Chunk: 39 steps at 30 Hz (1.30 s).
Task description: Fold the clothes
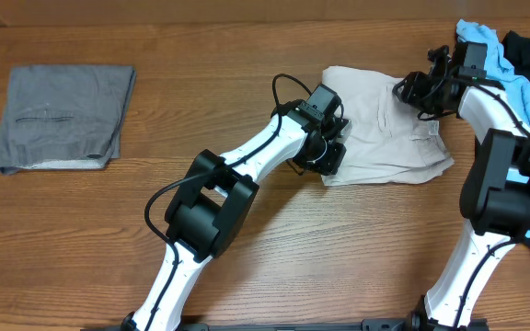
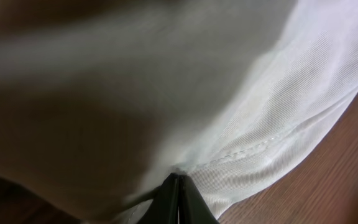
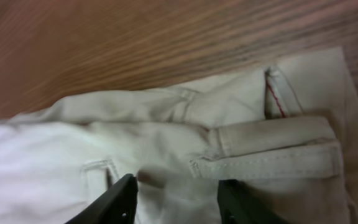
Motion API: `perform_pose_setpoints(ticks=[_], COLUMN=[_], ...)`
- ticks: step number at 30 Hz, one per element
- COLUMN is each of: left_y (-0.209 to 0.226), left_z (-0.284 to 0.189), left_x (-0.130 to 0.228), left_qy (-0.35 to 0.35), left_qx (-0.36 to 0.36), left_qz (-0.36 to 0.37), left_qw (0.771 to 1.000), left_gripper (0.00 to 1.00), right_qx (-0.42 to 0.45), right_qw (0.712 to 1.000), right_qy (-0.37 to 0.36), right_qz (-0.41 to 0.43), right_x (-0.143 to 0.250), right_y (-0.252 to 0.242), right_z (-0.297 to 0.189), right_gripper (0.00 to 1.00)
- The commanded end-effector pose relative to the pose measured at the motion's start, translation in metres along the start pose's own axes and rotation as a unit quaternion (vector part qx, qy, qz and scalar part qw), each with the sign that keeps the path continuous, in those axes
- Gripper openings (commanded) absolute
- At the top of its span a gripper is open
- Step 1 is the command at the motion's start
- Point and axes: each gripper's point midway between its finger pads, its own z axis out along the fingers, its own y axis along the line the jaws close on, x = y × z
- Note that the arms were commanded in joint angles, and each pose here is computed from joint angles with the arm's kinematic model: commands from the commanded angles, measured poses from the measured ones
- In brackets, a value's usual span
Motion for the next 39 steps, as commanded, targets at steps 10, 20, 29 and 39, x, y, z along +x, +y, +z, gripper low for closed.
perform_pose_setpoints(ticks=[10,20,29,39], left_y=[-0.049,-0.007,0.064,0.113], left_z=[-0.141,-0.091,-0.026,0.005], left_x=[-0.098,-0.157,-0.156,-0.086], left_qy=[-0.239,-0.323,-0.304,-0.154], left_qx=[-0.078,-0.12,-0.13,-0.182], left_qz=[0.093,0.111,0.041,-0.025], left_qw=[0.963,0.932,0.943,0.971], left_gripper=[0.04,0.04,0.05,0.04], right_qx=[0.003,0.071,0.07,0.07], right_qw=[0.997,0.995,0.995,0.995], right_qy=[-0.079,-0.061,-0.061,-0.061], right_qz=[-0.018,0.019,0.019,0.019], right_x=[-0.043,-0.029,-0.029,-0.029], right_y=[0.064,0.029,0.029,0.029], right_z=[-0.167,-0.184,-0.184,-0.184], right_gripper=[1.0,1.0,1.0,1.0])
